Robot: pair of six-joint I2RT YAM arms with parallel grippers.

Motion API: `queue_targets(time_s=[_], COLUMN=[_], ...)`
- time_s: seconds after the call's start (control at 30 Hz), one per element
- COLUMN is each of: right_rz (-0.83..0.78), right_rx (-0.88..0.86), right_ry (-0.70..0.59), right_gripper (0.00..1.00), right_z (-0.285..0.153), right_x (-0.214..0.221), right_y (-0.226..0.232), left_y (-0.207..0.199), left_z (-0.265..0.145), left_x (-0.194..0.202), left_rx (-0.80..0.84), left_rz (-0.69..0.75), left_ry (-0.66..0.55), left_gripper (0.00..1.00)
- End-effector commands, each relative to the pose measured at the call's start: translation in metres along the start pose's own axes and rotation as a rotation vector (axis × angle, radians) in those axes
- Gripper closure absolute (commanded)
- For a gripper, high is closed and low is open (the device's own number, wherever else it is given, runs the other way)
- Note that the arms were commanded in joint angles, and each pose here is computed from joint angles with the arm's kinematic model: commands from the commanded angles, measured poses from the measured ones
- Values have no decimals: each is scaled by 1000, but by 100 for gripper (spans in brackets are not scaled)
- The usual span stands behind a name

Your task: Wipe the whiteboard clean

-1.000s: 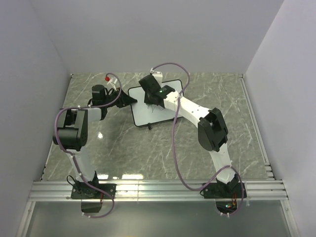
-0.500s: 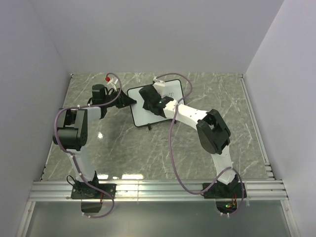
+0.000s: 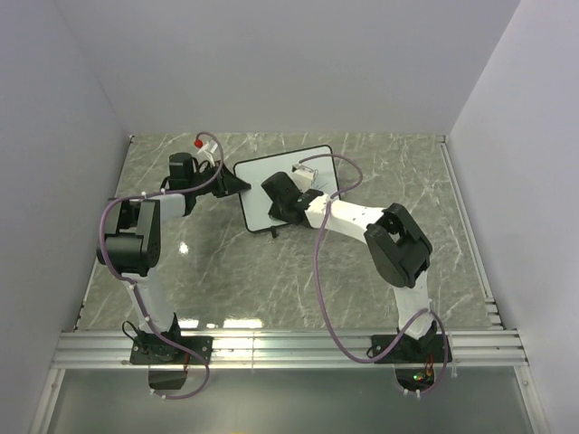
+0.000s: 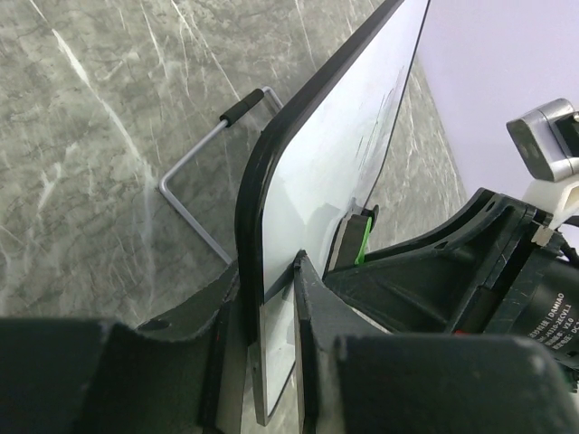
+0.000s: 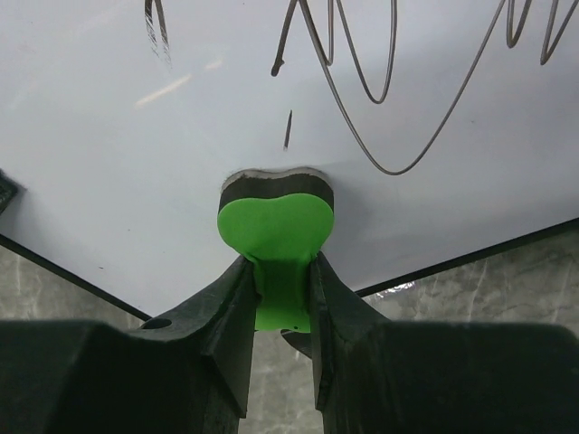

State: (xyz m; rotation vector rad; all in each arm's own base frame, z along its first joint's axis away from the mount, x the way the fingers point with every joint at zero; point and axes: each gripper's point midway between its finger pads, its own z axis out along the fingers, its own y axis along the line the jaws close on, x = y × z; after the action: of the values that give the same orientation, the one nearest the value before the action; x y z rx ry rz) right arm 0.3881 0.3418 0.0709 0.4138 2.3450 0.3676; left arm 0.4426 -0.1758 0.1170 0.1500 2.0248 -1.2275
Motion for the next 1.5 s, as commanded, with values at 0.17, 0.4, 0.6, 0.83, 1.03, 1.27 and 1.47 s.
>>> queue_targets(time_s=[0.17,0.4,0.6,0.83,1.03,1.27,1.47], right_rz=[17,116,102,146,245,251,296], right_rx=[62,-19,-68,-23,34,43,-1], right_ry=[-38,-179,-206,-106,-31,-49,-165], right_gripper=[100,100,100,100,100,100,100], right_z=[3,23,33,26,7,1,10], right_x=[-31,-135,-163,-98,-42,-44,-125], right_y=[-7,21,44,8,-43,-52,-32], left_y=[-1,-8,-13,-13,-12,-13,-15], left_z=[7,7,12,13,14,14,13], left_x=[-1,1,5,8,6,5,5], left_rx=[-45,-46,-51,-56,-58,-57,-59], left_rz=[56,71,88,85,89,90,98], left_ry=[6,13,26,28,26,26,32], left_gripper=[100,100,100,100,100,100,100])
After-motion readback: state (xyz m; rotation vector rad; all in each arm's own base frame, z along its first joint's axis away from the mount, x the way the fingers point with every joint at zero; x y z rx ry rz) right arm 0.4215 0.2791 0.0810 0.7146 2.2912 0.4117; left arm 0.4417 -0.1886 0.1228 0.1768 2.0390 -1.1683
